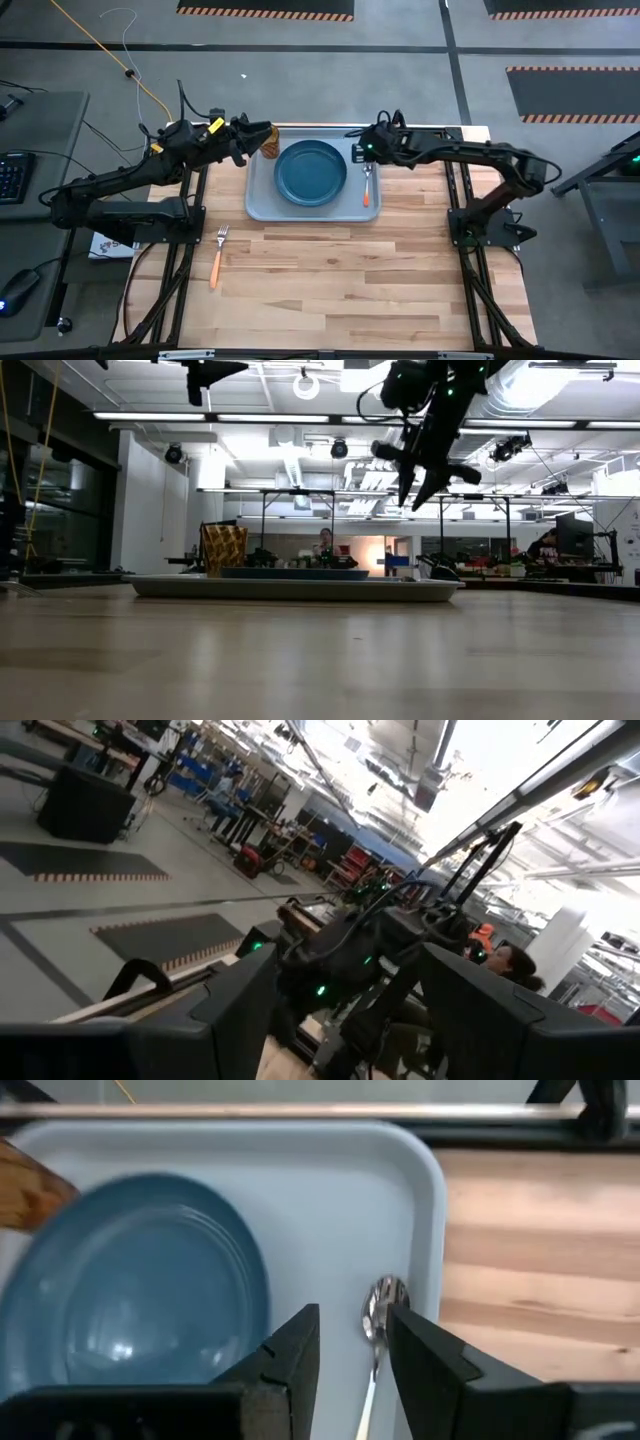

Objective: Pick and place plate/cup/fork/spoon on tray
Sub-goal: Put the fork between the plate and spoon on the tray

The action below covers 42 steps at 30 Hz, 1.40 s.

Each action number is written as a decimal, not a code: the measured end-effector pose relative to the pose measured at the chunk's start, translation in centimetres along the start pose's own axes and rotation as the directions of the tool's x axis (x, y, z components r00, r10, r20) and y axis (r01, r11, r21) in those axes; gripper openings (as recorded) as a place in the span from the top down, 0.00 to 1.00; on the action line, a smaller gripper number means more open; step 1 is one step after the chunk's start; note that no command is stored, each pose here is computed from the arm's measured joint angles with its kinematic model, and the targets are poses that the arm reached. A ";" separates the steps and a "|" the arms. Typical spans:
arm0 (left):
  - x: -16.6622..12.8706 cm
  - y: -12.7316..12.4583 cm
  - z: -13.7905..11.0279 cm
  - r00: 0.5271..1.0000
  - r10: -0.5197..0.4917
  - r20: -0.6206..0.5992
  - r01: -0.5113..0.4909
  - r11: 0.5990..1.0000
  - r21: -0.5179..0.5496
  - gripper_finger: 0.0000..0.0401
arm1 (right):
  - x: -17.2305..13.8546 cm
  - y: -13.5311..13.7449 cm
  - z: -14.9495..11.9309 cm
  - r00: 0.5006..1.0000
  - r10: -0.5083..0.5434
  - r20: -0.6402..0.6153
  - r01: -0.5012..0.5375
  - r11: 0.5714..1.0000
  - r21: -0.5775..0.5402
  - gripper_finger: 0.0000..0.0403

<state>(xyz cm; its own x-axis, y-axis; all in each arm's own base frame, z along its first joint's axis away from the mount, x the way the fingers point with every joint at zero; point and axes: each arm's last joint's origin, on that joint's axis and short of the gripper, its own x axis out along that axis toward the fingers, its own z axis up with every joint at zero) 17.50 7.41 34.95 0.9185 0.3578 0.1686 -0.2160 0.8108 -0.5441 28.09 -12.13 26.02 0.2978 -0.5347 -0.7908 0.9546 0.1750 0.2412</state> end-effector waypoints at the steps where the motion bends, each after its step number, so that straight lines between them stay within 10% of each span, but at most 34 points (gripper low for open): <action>1: 0.0 0.0 -0.1 1.000 0.003 -0.005 -0.003 1.000 0.000 0.42 | -0.3 -0.1 0.1 1.000 0.007 0.009 -0.007 1.000 0.003 0.73; 14: 0.0 0.0 -0.1 1.000 0.005 -0.007 -0.005 1.000 0.000 0.42 | -4.3 -1.3 1.0 0.992 0.130 0.001 -0.127 0.973 -0.192 0.73; 24: 0.0 0.0 -0.1 1.000 0.005 -0.007 -0.005 1.000 -0.001 0.42 | -7.3 -7.7 -3.0 0.937 0.345 0.043 -0.336 0.930 -0.150 0.73; 33: 0.0 0.0 -0.1 1.000 0.004 -0.008 -0.004 1.000 0.000 0.42 | -8.0 -10.5 -5.4 0.646 0.721 0.250 -0.737 0.674 -0.043 0.73; 42: 0.0 0.1 -0.1 1.000 0.005 -0.008 -0.005 1.000 -0.001 0.42 | -9.9 -9.0 -4.9 0.424 0.879 0.219 -0.886 0.453 -0.101 0.73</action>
<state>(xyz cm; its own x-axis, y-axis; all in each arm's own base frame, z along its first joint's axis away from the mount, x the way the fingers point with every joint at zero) 17.53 7.41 34.84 0.9202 0.3577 0.1593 -0.2200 0.8088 -0.5454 16.52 -4.41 28.94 0.9671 -0.2545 -0.0003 0.1677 0.6364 0.7529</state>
